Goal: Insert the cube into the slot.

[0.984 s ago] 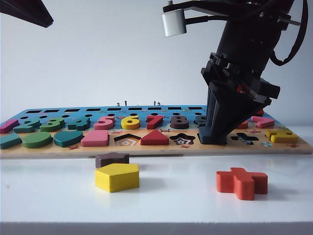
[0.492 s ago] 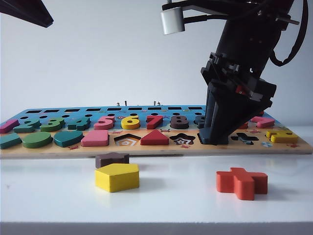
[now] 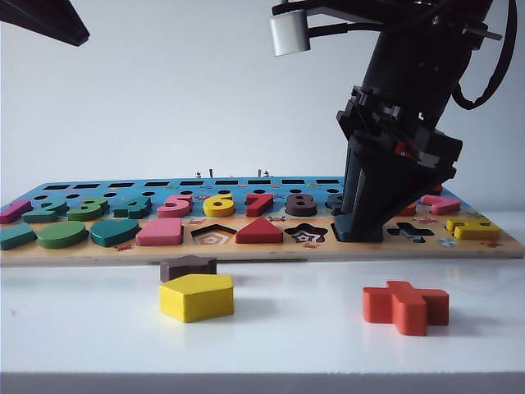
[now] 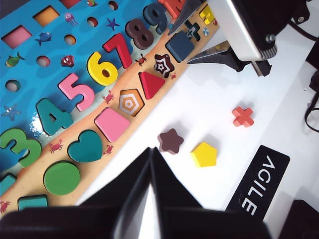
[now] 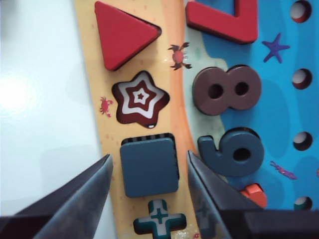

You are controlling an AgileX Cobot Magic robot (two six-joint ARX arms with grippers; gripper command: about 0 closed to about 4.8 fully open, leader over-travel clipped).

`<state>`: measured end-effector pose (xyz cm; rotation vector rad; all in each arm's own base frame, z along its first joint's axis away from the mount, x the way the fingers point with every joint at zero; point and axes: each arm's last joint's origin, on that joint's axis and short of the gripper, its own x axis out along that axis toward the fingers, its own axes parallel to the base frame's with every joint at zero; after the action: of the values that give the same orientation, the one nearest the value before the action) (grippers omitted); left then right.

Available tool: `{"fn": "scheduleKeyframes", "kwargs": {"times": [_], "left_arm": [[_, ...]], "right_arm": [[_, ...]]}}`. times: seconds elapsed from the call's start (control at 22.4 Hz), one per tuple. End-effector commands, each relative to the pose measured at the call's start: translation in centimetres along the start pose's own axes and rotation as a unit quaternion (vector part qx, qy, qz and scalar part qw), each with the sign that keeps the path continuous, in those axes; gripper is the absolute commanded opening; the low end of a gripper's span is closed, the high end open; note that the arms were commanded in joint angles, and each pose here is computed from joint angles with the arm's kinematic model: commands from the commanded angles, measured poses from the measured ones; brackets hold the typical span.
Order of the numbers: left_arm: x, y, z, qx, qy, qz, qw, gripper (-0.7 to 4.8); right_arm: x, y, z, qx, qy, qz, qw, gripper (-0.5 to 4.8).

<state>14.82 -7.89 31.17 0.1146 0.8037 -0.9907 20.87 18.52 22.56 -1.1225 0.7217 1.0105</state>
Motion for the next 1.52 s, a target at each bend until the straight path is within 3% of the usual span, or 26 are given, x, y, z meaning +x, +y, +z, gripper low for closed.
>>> {"fn": "scheduleKeyframes", "kwargs": {"times": [0.04,0.22,0.36,0.49,0.54,0.58,1.52], "left_arm": [[-0.1,0.0,0.2,0.008,-0.007,0.001,1.0,0.17],[-0.1,0.0,0.2,0.008,-0.007,0.001,1.0,0.17],[-0.1,0.0,0.2,0.008,-0.007,0.001,1.0,0.17],[-0.1,0.0,0.2,0.008,-0.007,0.001,1.0,0.17],[-0.1,0.0,0.2,0.008,-0.007,0.001,1.0,0.17],[-0.1,0.0,0.2,0.008,-0.007,0.001,1.0,0.17],[-0.1,0.0,0.2,0.008,-0.007,0.001,1.0,0.17]], "right_arm": [[-0.7,-0.2,0.2,0.006,-0.019,-0.017,1.0,2.74],[-2.1,-0.4,0.3,0.015,-0.041,-0.038,0.998,2.74],[-3.1,-0.4,0.2,0.018,-0.049,-0.055,0.997,2.25],[-3.4,-0.3,0.0,0.03,-0.039,-0.059,0.997,0.99],[-3.3,-0.1,-0.2,0.032,-0.027,-0.049,0.998,0.12],[-3.2,0.1,-0.4,0.031,-0.017,-0.039,0.999,-0.05],[-1.2,0.5,-2.0,0.054,0.039,-0.01,0.998,-0.05]]}}
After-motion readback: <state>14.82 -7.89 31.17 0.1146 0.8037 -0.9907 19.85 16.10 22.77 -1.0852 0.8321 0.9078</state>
